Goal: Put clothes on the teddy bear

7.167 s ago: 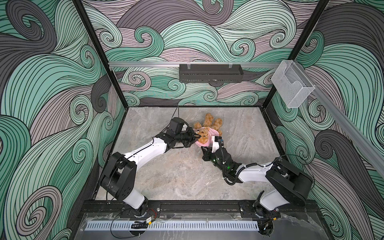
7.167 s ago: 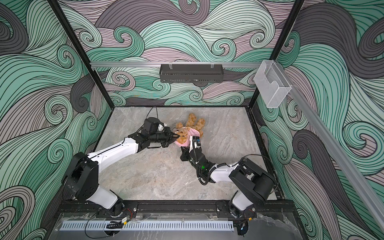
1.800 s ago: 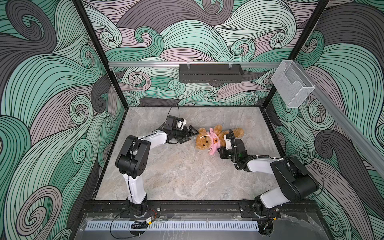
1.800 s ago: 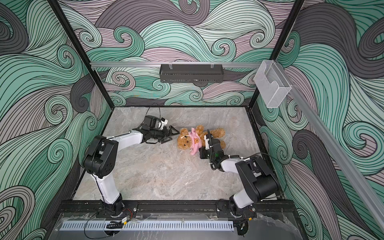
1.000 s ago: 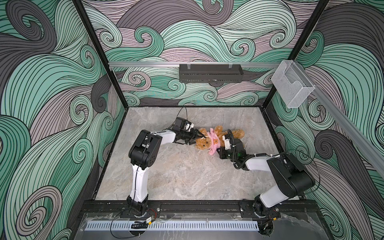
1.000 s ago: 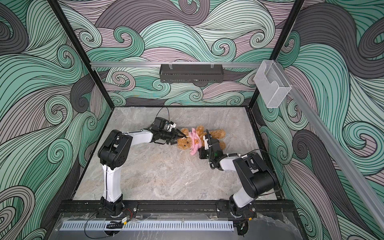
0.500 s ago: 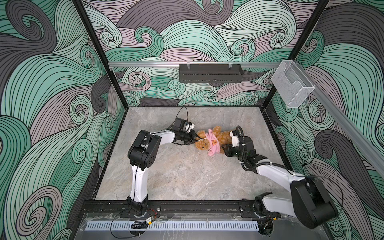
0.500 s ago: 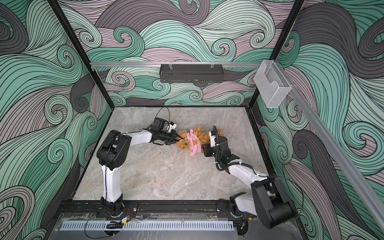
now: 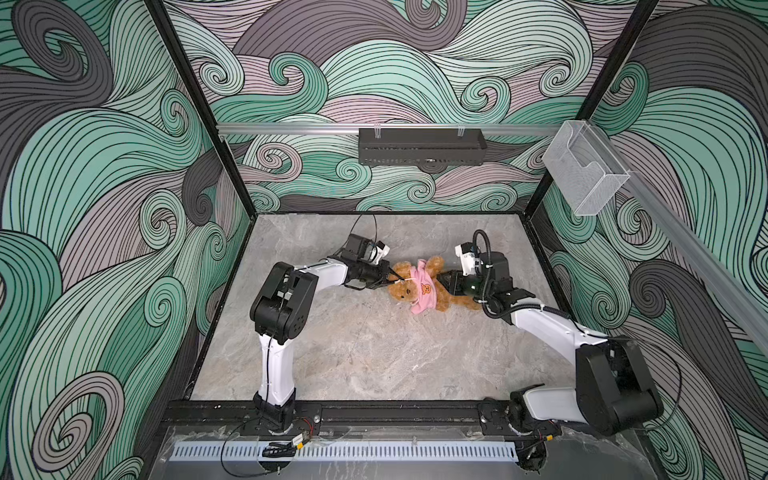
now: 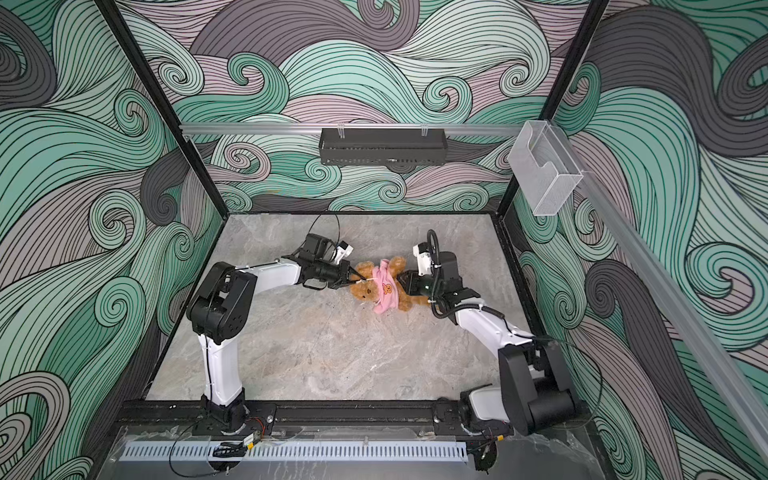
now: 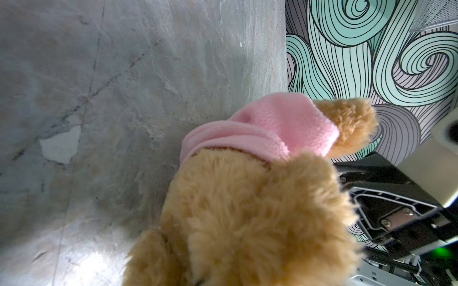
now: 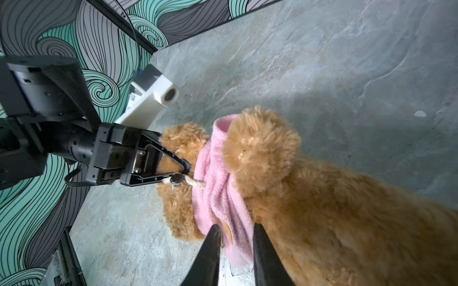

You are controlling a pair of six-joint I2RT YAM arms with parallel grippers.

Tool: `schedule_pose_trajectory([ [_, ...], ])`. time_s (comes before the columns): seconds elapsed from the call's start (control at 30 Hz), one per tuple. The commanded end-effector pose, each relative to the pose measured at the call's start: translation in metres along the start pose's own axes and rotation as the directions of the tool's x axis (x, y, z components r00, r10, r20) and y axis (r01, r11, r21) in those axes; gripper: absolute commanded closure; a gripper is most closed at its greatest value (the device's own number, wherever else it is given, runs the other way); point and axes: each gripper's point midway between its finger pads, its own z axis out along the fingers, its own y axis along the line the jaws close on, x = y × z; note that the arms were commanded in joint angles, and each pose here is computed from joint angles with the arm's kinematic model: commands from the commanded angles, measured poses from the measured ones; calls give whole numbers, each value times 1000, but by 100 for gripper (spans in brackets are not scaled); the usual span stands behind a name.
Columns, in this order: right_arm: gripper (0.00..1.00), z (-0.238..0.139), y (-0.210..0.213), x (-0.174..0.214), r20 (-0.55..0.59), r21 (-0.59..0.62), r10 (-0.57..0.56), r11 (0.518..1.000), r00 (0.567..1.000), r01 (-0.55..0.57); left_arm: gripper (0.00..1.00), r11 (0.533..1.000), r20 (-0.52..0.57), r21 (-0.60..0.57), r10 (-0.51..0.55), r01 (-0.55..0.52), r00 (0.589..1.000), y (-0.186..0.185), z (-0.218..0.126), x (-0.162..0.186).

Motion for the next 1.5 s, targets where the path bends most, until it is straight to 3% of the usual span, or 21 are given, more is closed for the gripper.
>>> schedule_pose_trajectory([
  [0.0, 75, 11, 3, -4, 13, 10, -15, 1000, 1000, 15, 100, 999, -3, 15, 39, -39, 999, -13, -9, 3],
  [0.5, 78, 49, -5, -2, 12, 21, -10, 1000, 1000, 10, 100, 998, -37, 11, 55, -55, 998, -17, -3, 13],
  [0.6, 83, 52, -4, -5, 23, 13, -1, 1000, 1000, 0, 100, 998, -42, 8, 58, -58, 997, -17, -3, 15],
  [0.67, 91, 53, -5, -8, 30, 25, -1, 1000, 1000, 0, 100, 998, -47, 2, 60, -60, 997, -16, -2, 16],
  [0.73, 100, 49, -12, -13, 52, 74, -6, 997, 999, 2, 100, 998, -49, -16, 61, -62, 997, -14, -4, 16],
  [0.93, 100, 12, -30, -41, 188, 244, -66, 970, 980, 19, 100, 993, -53, -106, 45, -51, 998, -2, -11, 22],
  [1.17, 100, -23, -58, -57, 260, 402, -89, 915, 961, -24, 100, 984, -78, -173, 23, -36, 997, 11, -14, 32],
  [1.47, 100, -38, -95, -56, 286, 472, -36, 875, 958, -108, 100, 968, -73, -240, 50, -66, 996, 18, -25, 39],
])
